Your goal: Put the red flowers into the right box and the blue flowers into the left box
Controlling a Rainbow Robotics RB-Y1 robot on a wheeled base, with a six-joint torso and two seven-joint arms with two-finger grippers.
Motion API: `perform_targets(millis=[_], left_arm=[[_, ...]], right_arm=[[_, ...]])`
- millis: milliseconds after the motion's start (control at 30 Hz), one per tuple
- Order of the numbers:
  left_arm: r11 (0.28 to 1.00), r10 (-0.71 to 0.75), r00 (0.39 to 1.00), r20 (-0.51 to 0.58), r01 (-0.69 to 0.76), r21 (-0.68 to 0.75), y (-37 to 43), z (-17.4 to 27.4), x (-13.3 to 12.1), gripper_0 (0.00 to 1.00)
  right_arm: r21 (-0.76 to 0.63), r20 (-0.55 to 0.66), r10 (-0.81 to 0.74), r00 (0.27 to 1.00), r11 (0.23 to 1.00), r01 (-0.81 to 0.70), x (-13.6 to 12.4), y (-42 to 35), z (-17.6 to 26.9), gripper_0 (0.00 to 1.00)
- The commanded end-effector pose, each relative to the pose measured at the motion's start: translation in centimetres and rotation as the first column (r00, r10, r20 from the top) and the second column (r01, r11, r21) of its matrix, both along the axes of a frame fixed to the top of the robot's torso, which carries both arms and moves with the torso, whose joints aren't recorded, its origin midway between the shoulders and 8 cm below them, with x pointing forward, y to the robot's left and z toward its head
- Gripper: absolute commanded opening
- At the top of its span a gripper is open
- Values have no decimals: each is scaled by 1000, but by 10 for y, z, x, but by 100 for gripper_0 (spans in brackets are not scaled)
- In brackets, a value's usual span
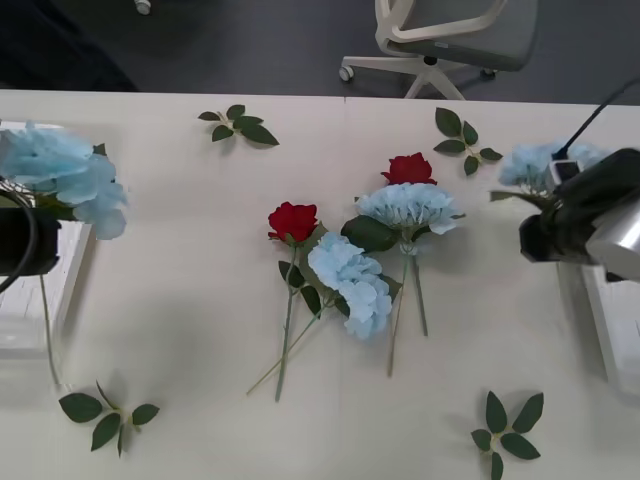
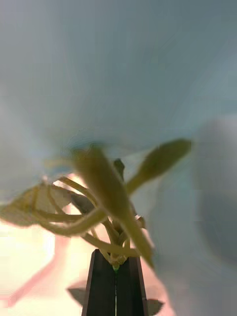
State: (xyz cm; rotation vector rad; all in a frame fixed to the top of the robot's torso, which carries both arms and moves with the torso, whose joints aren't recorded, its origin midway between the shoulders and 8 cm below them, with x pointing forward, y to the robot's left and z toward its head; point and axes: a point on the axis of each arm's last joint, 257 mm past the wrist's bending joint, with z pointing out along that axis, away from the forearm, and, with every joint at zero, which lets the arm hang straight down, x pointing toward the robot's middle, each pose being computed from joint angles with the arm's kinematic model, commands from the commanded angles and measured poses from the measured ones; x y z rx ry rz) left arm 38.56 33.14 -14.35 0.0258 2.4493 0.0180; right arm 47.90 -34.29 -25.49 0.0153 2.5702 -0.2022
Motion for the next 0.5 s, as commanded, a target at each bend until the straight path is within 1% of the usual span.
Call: perform_targets(millis=[33,133,200,233,300,400,500], left_arm=[[997,-53,997,49,50,58,28,25,14,0],[998,0,999,41,-2,57,57,29,19,0],[997,45,999,19,-46,54,80,28,21,0],[997,62,998,10,-62,54,89,29,22,0],[993,109,994,-31,-107,56,114,25,22,0],[986,161,982,-95,-158,45,140,14,20,0],[980,198,974,-111,-197,24,158,6,27,0]], right_arm=[[-11,23,-17,1000,1000,17,-8,-17,80,0],[-26,1,1,1000,1000,-1,-25,-17,114,0],[-50,-7,44,999,998,-44,-39,-18,136,0],[-62,-6,76,997,995,-77,-44,-17,144,0],[-129,8,192,981,973,-189,-56,-23,163,0],[-208,59,347,936,921,-329,-62,-26,179,0],[-246,137,469,872,869,-429,-56,-21,183,0]])
